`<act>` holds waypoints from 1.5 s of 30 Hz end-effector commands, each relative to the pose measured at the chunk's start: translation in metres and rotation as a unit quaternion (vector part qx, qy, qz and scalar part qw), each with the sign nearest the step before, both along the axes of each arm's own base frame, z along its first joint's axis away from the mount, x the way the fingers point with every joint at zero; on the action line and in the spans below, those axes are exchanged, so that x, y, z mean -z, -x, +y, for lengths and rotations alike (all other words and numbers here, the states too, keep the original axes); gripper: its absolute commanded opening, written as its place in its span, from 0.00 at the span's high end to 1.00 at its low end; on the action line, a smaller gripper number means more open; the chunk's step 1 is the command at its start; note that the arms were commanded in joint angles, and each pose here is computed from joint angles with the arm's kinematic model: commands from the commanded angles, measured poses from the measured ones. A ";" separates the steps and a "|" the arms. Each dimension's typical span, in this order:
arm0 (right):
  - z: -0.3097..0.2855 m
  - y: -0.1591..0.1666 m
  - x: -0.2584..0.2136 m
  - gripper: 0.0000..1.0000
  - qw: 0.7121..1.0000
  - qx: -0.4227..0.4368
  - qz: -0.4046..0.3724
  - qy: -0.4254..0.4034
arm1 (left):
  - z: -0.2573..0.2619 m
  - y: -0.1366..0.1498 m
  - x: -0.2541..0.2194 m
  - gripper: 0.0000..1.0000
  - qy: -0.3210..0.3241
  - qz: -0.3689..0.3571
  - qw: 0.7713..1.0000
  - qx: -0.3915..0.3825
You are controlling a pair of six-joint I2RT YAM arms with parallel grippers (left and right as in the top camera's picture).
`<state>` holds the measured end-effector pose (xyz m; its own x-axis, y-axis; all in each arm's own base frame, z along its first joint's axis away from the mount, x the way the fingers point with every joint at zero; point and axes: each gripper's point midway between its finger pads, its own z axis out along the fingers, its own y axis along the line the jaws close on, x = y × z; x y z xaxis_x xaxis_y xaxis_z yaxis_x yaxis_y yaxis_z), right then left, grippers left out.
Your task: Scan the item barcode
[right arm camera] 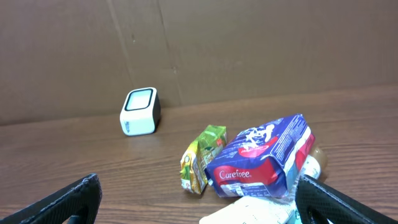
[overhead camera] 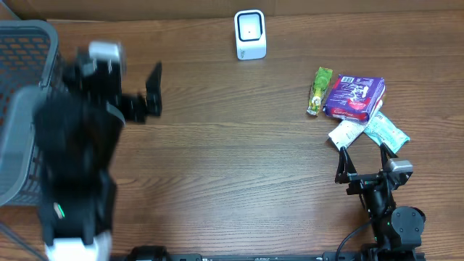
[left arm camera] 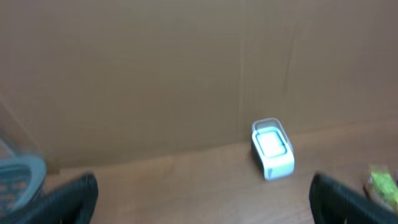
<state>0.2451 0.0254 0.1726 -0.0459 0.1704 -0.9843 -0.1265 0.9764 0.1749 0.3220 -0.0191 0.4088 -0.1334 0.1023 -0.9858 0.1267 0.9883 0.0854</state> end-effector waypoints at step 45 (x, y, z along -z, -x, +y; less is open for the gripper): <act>0.000 0.000 0.001 0.00 1.000 0.000 -0.003 0.003 | -0.002 0.077 0.249 0.00 -0.137 -0.059 0.989 0.024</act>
